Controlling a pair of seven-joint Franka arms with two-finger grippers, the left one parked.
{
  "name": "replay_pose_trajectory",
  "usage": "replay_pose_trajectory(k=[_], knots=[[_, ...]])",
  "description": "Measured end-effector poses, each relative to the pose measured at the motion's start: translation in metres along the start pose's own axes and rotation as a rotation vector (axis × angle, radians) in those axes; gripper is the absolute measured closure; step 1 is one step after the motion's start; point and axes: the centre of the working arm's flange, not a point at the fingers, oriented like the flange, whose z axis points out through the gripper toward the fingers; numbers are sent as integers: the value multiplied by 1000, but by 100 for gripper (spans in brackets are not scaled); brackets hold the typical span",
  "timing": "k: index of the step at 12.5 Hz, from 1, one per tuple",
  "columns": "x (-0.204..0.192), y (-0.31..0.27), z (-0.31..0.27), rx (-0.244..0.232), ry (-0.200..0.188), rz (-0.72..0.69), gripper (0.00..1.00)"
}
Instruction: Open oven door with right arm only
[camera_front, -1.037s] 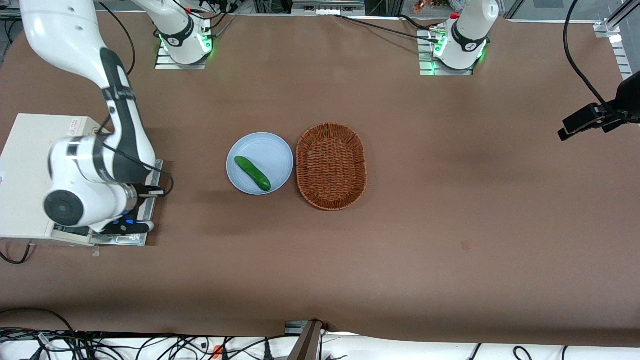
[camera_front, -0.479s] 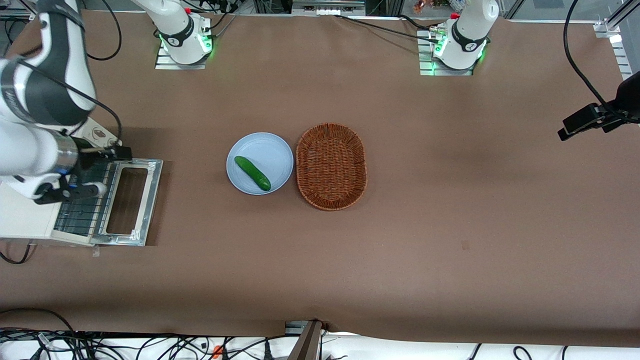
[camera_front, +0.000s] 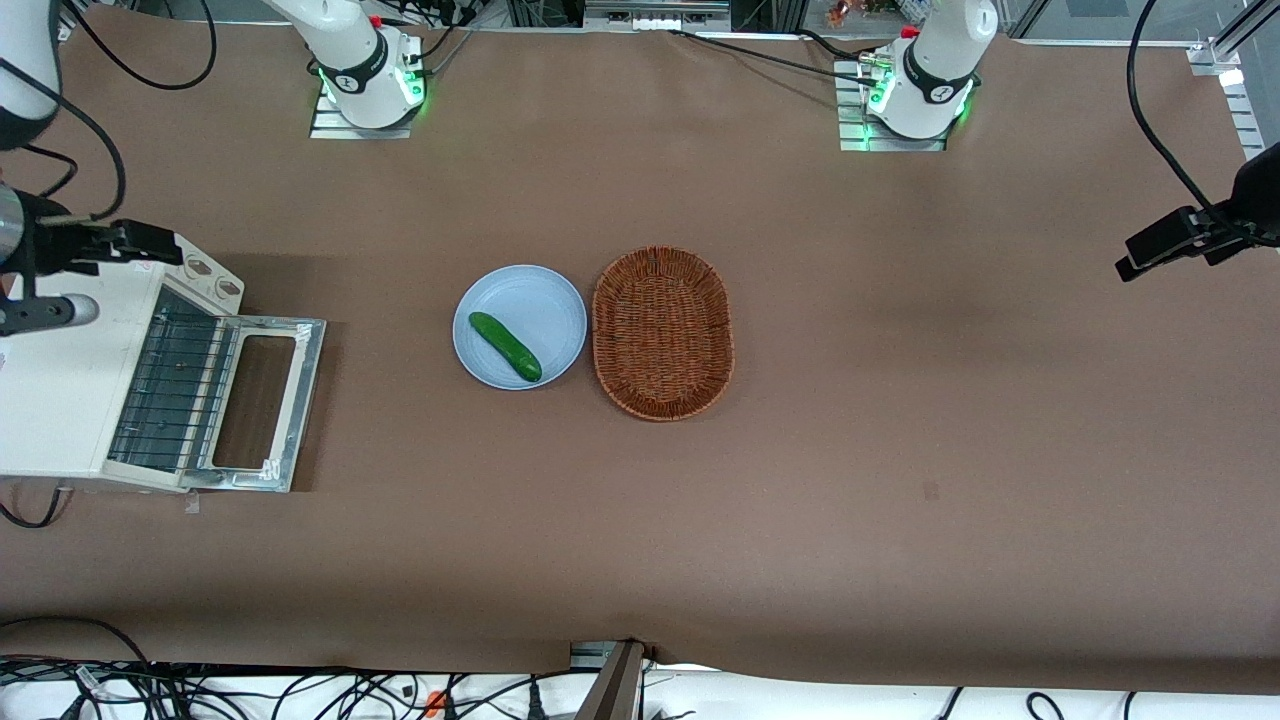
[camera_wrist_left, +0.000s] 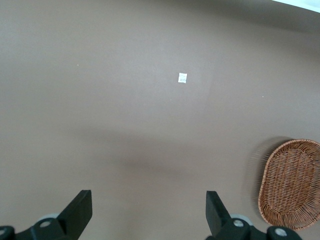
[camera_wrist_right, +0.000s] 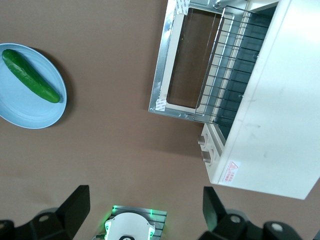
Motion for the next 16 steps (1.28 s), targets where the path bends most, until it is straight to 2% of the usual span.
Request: replay_pose_trajectory(k=[6, 12, 16], knots=[[-50, 8, -32, 32, 37, 52, 0], [-67, 2, -43, 32, 57, 59, 0], [-74, 7, -52, 2, 75, 72, 0]])
